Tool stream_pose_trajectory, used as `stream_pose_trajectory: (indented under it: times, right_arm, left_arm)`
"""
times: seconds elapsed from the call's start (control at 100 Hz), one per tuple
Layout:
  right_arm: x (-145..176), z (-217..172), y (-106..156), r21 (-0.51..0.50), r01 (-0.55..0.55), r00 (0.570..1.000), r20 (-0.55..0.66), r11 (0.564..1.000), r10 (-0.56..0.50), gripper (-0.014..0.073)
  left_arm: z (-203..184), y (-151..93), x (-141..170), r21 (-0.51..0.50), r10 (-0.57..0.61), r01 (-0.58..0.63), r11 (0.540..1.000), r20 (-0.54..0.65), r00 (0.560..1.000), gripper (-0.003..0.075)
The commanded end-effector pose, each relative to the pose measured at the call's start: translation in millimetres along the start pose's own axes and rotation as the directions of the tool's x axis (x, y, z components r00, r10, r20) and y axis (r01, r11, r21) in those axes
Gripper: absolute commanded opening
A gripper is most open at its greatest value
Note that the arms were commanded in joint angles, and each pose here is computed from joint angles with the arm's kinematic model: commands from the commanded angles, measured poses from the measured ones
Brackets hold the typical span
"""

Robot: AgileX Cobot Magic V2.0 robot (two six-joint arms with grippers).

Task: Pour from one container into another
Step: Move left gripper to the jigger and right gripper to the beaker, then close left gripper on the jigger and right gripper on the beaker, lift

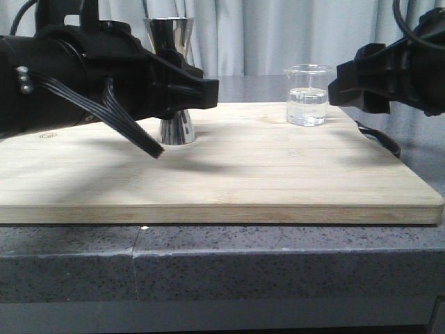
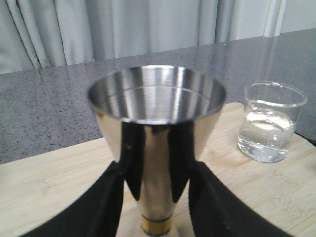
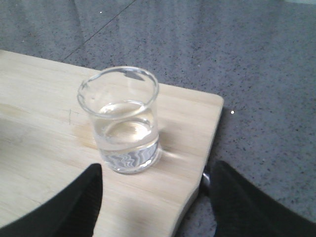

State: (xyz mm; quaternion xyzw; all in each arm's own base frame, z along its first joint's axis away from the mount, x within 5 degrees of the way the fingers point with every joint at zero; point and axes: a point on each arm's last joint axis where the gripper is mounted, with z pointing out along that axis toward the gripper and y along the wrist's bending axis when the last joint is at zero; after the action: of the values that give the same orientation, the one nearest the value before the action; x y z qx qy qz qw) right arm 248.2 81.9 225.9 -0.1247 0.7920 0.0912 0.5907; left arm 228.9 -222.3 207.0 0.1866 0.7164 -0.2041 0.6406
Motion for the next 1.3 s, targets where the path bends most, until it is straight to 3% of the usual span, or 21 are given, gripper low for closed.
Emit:
stream_pose_trajectory:
  times: [0.0, 0.44, 0.9, 1.29]
  right_arm:
    - [-20, 1, 1, -0.002, 0.013, 0.990, 0.137, 1.000, -0.013, 0.0426]
    - [-18, 11, 16, -0.060, 0.045, 0.976, 0.215, 0.997, -0.032, 0.0426]
    - [-6, 30, 17, -0.061, 0.047, 0.957, 0.288, 0.997, -0.028, 0.0426]
    - [-16, 52, 18, -0.061, 0.050, 0.948, 0.316, 0.997, -0.029, 0.0426]
  left_arm:
    - [0, 0, -23, -0.004, -0.023, 0.023, 1.000, 0.126, 0.992, 0.0220]
    - [-1, 0, -25, -0.005, -0.020, 0.021, 1.000, 0.150, 0.988, -0.0020]
    - [-15, -4, -51, 0.061, -0.059, 0.049, 0.997, 0.188, 0.980, -0.0019]
    - [-19, -7, -56, 0.097, -0.040, 0.023, 0.995, 0.173, 0.984, -0.0019]
